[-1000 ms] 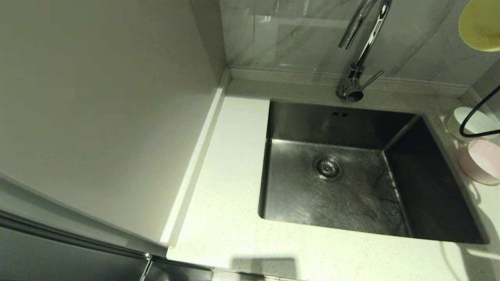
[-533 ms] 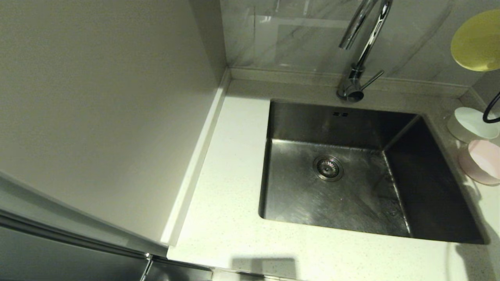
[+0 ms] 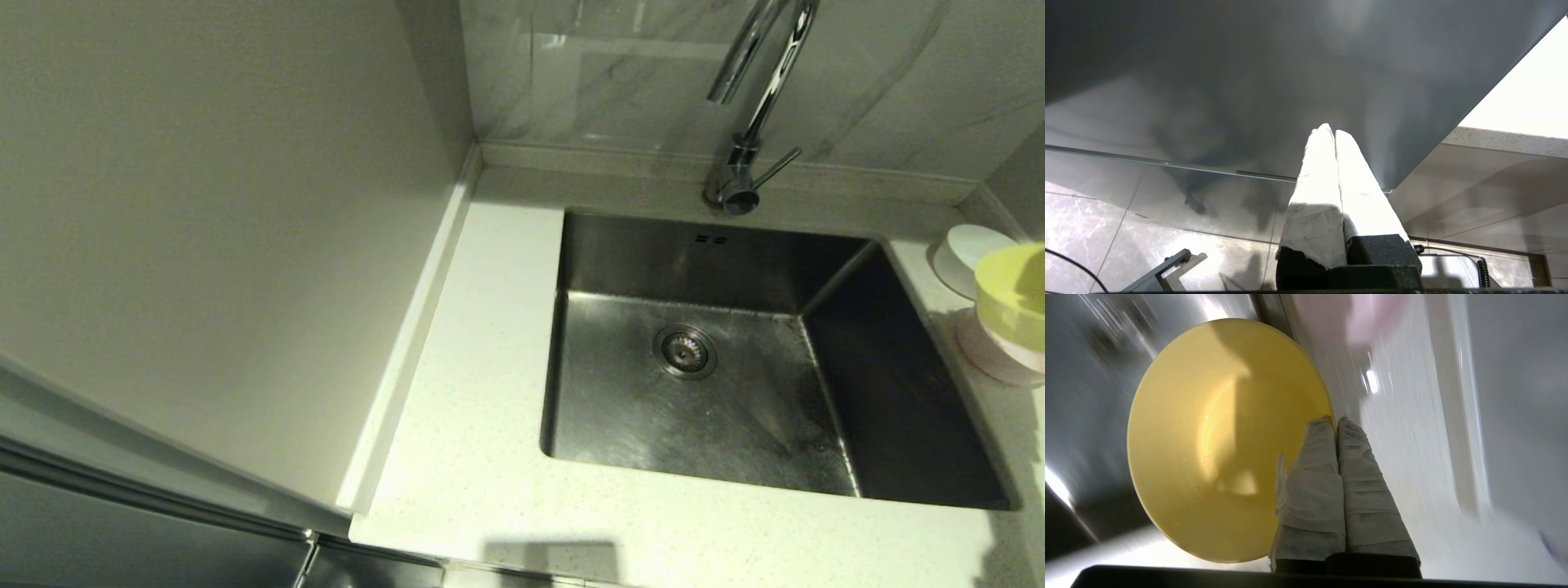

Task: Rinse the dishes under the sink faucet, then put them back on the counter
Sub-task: Put a bowl back to the table from the sink

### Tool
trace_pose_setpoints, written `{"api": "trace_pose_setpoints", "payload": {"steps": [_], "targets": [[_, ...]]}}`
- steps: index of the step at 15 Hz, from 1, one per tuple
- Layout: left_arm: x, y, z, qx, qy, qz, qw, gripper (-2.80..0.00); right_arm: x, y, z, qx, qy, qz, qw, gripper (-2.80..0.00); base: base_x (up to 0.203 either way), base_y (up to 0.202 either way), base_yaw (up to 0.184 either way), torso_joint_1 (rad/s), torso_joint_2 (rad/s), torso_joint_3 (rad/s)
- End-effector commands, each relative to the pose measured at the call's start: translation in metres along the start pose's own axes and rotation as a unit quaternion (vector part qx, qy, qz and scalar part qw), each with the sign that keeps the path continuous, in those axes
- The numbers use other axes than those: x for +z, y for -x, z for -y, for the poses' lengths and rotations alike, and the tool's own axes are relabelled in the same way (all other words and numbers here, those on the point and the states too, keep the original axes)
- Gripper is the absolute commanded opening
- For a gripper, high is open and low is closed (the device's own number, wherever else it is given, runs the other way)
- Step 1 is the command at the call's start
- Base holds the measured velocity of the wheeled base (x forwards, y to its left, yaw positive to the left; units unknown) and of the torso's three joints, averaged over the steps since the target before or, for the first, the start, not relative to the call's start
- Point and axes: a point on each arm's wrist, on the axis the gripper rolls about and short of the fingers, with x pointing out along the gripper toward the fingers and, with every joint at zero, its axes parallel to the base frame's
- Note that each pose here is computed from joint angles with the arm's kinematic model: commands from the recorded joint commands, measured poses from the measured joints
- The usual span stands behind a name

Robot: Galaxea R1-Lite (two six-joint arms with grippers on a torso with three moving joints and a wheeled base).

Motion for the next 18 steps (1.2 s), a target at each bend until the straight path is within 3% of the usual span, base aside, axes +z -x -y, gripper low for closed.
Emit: {"api": "trace_pose_setpoints", "payload": {"steps": [1,3,6,11,15,16,18], "targets": [[0.000,0.000,0.000,0.000,0.000,0.001,1.0000,-2.80,-0.031,0.002,0.017,-0.034,0.018,-0.081,0.996,-2.80,0.000,0.000,0.000,0.000,0.00,0.000],[0.000,0.000,0.000,0.000,0.000,0.001,1.0000,-2.80,-0.045,-0.011,0.031,-0.054,0.024,-0.114,0.992,-2.80,0.000,0.000,0.000,0.000,0.00,0.000],[0.000,0.000,0.000,0.000,0.000,0.001,1.0000,-2.80,-0.059,-0.032,0.047,-0.059,0.031,-0.120,0.991,-2.80,0.000,0.000,0.000,0.000,0.00,0.000],[0.000,0.000,0.000,0.000,0.000,0.001,1.0000,-2.80,-0.079,-0.065,0.071,-0.083,0.070,-0.081,0.991,-2.80,0.000,0.000,0.000,0.000,0.00,0.000],[0.000,0.000,0.000,0.000,0.000,0.001,1.0000,-2.80,-0.071,-0.081,0.075,-0.061,0.070,-0.053,0.994,-2.80,0.000,0.000,0.000,0.000,0.00,0.000],[0.000,0.000,0.000,0.000,0.000,0.001,1.0000,-2.80,-0.070,-0.081,0.078,-0.063,0.065,-0.045,0.995,0.00,0.000,0.000,0.000,0.000,0.00,0.000],[0.000,0.000,0.000,0.000,0.000,0.001,1.0000,-2.80,-0.070,-0.083,0.080,-0.059,0.063,-0.040,0.995,0.00,0.000,0.000,0.000,0.000,0.00,0.000]]}}
